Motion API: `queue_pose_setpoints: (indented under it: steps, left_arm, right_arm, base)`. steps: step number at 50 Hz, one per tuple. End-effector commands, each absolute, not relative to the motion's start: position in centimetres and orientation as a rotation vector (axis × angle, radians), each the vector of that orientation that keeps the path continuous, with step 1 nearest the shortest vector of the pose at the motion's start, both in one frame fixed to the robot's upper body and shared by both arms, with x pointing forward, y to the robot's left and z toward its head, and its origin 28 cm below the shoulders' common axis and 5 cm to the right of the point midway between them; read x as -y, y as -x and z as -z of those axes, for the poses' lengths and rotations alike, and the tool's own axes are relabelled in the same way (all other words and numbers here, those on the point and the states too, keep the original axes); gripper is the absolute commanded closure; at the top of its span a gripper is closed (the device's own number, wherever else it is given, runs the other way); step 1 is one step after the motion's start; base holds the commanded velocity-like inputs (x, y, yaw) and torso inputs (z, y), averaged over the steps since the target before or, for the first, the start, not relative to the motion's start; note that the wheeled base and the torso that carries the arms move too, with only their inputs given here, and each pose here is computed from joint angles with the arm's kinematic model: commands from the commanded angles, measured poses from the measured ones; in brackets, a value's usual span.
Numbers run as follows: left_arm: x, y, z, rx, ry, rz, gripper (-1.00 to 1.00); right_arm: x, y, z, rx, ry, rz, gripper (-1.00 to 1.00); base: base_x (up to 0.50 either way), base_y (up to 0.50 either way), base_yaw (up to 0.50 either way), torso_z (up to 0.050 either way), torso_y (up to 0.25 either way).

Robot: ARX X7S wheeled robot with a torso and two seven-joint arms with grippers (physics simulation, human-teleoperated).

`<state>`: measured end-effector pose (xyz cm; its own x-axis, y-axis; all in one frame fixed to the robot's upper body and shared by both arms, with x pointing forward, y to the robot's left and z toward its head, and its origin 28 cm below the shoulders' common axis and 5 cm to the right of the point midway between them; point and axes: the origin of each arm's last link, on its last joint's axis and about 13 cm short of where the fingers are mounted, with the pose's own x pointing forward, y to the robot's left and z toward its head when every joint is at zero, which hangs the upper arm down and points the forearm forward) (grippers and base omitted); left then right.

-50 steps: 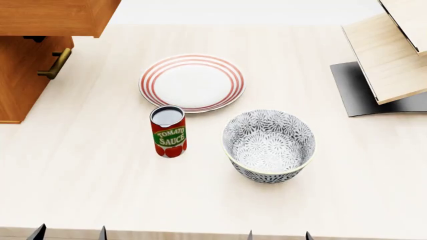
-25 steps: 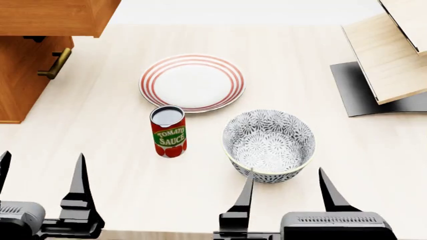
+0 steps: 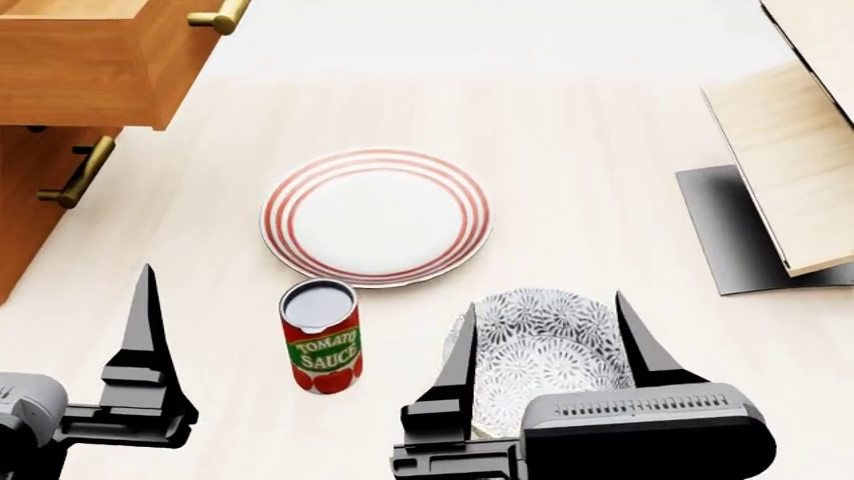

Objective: Close the top drawer of the cabinet.

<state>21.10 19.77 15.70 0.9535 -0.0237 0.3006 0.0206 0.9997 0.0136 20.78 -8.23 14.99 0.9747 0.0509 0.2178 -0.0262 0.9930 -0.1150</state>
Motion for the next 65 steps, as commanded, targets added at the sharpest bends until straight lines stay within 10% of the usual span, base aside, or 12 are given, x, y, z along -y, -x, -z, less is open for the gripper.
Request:
queue_pose_setpoints:
  steps: [1,38,65]
  left_arm:
    - [-19.9,-21.4,-15.7,0.305,-0.022,0.012,-1.0]
    - [-16.0,-20.9,-14.5,0.201,-0.008,0.209,-1.0]
    - [-12.5,-32.6,-22.0,0.285,-0.142,0.131,-1.0]
  right_arm:
    - [8.1,-20.8,-15.2,0.231,0.124,-0.055,-1.0]
    - [7.5,-21.6,-14.1,0.192,0.129,-0.045,-1.0]
    - [6.2,-21.7,-12.1,0.166,0.198,-0.108,-1.0]
  base:
    - [0.5,0.0,0.0,0.0,0.0]
    - [0.31,0.0,0.0,0.0,0.0]
    - [0.0,0.0,0.0,0.0,0.0]
